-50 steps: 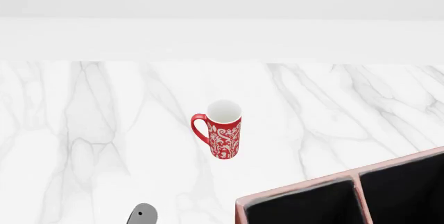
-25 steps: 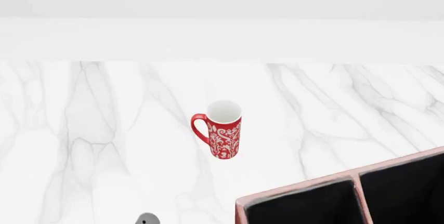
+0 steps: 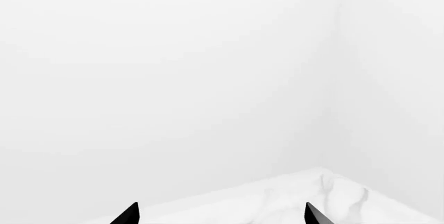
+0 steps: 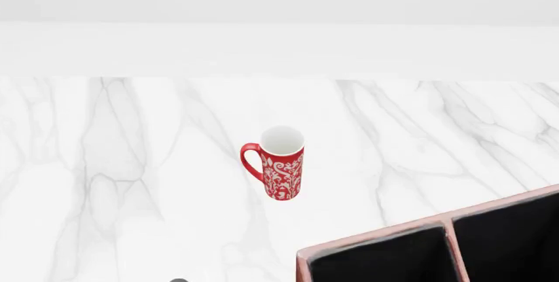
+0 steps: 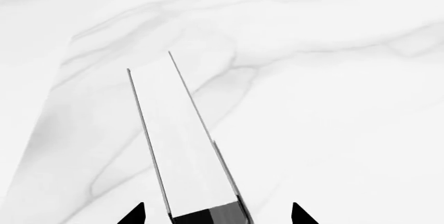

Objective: Pick up the book and place it in the right compartment of the caddy.

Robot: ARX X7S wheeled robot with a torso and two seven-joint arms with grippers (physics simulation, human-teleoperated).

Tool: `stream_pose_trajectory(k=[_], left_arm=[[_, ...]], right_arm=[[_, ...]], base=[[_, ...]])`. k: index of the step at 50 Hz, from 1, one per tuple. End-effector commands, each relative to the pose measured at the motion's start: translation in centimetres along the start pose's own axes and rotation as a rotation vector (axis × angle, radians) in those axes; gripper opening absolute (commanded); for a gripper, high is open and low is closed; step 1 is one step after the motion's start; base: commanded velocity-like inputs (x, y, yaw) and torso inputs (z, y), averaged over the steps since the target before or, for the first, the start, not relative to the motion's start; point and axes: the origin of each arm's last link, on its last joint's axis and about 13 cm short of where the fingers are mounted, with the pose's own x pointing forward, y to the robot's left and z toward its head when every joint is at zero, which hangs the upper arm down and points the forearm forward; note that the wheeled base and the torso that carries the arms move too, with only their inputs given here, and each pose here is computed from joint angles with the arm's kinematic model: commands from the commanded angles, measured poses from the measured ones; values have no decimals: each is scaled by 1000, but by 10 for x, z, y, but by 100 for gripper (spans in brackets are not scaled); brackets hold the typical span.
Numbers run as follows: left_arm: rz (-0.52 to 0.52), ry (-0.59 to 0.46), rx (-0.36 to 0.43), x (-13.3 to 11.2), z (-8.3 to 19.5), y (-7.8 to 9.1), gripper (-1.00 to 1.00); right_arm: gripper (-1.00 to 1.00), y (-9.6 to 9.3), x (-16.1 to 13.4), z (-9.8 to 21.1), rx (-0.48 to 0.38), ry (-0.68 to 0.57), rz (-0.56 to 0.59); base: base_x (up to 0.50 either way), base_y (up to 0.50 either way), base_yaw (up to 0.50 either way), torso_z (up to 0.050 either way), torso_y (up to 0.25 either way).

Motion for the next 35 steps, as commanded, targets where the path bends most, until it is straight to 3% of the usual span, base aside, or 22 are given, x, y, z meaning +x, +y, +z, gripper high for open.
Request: stream_pose_trajectory(k=[1, 19, 22, 26, 35], left_arm=[[9, 4, 8, -3, -2, 4, 100], [3, 4, 9, -4, -2, 2, 100], [2, 5, 8, -4, -2, 2, 100], [0, 5, 7, -4, -2, 2, 100], [-9, 4, 10, -4, -2, -1, 100]], right_arm=[[-100, -1, 6, 5, -18, -41, 50], [-100, -1, 6, 3, -29, -67, 34], [-100, -3, 3, 6, -28, -92, -1], [-100, -9, -10, 25, -25, -202, -178], [-100, -7, -27, 41, -29, -257, -266]], base=[[0, 0, 0, 0, 0], [0, 0, 0, 0, 0], [0, 0, 1, 0, 0], [0, 0, 0, 0, 0], [0, 0, 0, 0, 1]])
